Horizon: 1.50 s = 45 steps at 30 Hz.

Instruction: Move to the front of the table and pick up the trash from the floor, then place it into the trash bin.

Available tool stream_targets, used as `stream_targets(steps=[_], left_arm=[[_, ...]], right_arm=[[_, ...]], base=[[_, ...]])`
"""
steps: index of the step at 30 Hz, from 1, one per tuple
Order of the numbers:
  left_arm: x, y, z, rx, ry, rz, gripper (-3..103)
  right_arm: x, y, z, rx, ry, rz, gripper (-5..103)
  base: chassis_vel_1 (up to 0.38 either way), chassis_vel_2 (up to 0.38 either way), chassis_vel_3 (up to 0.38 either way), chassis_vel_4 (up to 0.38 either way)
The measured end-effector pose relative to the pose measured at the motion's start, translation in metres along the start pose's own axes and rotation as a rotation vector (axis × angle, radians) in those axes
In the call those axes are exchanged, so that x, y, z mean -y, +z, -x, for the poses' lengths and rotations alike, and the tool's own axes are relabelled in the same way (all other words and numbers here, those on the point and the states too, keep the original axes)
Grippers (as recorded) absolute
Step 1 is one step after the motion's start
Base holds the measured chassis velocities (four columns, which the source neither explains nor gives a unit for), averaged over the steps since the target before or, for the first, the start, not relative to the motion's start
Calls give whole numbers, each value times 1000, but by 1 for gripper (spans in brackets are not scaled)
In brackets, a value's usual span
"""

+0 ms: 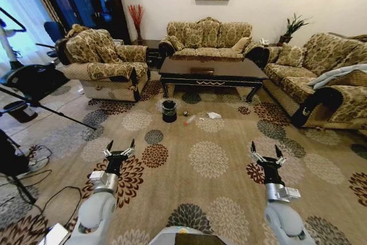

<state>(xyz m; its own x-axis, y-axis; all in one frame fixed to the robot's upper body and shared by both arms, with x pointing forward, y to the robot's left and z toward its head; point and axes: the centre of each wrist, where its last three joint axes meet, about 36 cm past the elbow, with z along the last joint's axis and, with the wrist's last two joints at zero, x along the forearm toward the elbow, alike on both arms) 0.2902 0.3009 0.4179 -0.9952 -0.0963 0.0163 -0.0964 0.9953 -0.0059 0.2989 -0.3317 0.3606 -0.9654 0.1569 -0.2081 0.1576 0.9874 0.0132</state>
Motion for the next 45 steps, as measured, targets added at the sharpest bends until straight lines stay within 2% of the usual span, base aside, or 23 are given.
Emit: stream_targets(steps=[15, 35, 45], left_arm=[[0, 7, 5, -12, 0, -3, 100], [2, 9, 3, -15, 12, -3, 100], [1, -1, -1, 17, 23, 1, 100]], right_arm=[[3, 5, 5, 11, -5, -24, 100], [2, 6, 7, 44, -28, -8, 100], [-1, 4, 1, 32, -25, -9, 100]], base=[[0, 0, 0, 0], [0, 0, 0, 0], [0, 0, 0, 0]])
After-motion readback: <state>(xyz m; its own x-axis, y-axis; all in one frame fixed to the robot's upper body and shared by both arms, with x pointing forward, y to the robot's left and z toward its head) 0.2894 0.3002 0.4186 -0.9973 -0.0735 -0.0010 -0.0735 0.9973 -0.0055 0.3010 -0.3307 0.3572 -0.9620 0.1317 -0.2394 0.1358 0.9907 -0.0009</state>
